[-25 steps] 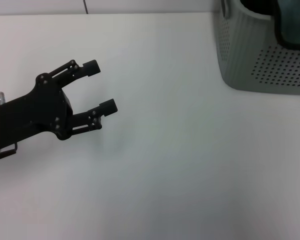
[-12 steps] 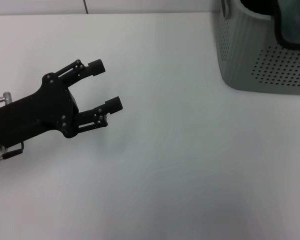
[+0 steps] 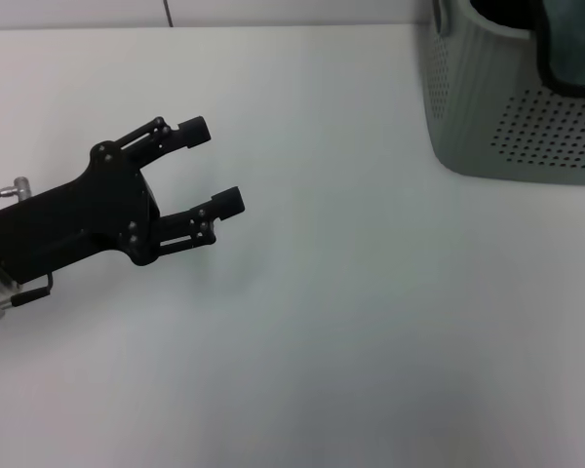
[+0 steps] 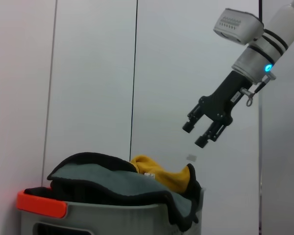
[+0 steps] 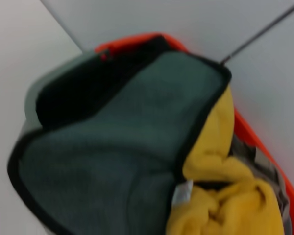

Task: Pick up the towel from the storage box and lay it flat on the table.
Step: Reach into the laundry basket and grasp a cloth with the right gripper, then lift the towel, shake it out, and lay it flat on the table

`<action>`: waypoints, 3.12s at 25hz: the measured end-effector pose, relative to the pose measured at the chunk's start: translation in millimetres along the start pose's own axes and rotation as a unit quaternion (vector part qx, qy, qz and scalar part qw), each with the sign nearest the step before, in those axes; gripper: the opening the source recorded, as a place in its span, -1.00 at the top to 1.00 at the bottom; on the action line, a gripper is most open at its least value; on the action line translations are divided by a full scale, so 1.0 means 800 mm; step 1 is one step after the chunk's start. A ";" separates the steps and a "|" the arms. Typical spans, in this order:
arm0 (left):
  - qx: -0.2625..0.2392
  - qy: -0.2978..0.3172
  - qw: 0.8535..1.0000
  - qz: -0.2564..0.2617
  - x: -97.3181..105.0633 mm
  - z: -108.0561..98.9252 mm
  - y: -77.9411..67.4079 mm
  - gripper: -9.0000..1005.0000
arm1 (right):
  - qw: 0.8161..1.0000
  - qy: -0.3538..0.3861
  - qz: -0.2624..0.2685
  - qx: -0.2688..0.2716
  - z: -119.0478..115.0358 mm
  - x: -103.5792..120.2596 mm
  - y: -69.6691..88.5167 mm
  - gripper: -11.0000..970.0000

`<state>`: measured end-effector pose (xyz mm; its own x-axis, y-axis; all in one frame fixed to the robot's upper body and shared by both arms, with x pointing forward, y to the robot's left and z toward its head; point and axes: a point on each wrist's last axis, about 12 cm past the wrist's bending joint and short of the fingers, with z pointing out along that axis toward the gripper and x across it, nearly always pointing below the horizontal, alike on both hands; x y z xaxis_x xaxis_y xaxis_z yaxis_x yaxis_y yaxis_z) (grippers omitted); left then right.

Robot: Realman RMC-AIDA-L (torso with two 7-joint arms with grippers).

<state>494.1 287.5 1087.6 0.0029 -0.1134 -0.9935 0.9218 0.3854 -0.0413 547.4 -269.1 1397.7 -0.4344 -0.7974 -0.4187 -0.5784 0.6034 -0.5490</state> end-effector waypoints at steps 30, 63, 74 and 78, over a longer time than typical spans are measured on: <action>0.002 0.001 1.000 -0.010 0.005 0.012 0.000 -0.68 | 0.998 0.016 -0.054 0.016 0.067 0.060 -0.003 -0.35; -0.016 0.003 1.000 -0.021 0.014 -0.002 -0.010 -0.66 | 0.992 -0.107 0.047 0.051 0.080 0.066 -0.014 0.98; -0.026 -0.035 0.999 -0.018 0.005 -0.002 -0.008 -0.65 | 0.900 -0.395 0.183 -0.024 0.041 0.065 -0.049 0.98; -0.041 -0.076 0.996 0.004 -0.006 -0.001 -0.005 -0.64 | 0.865 -0.455 0.199 -0.073 0.047 0.045 -0.054 0.98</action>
<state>490.1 287.0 1092.6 0.0736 -0.2447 -0.9668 0.8870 0.4592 -0.0488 582.4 -323.8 1378.9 0.0654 -0.1526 -0.9861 -0.6179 0.7698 -0.1601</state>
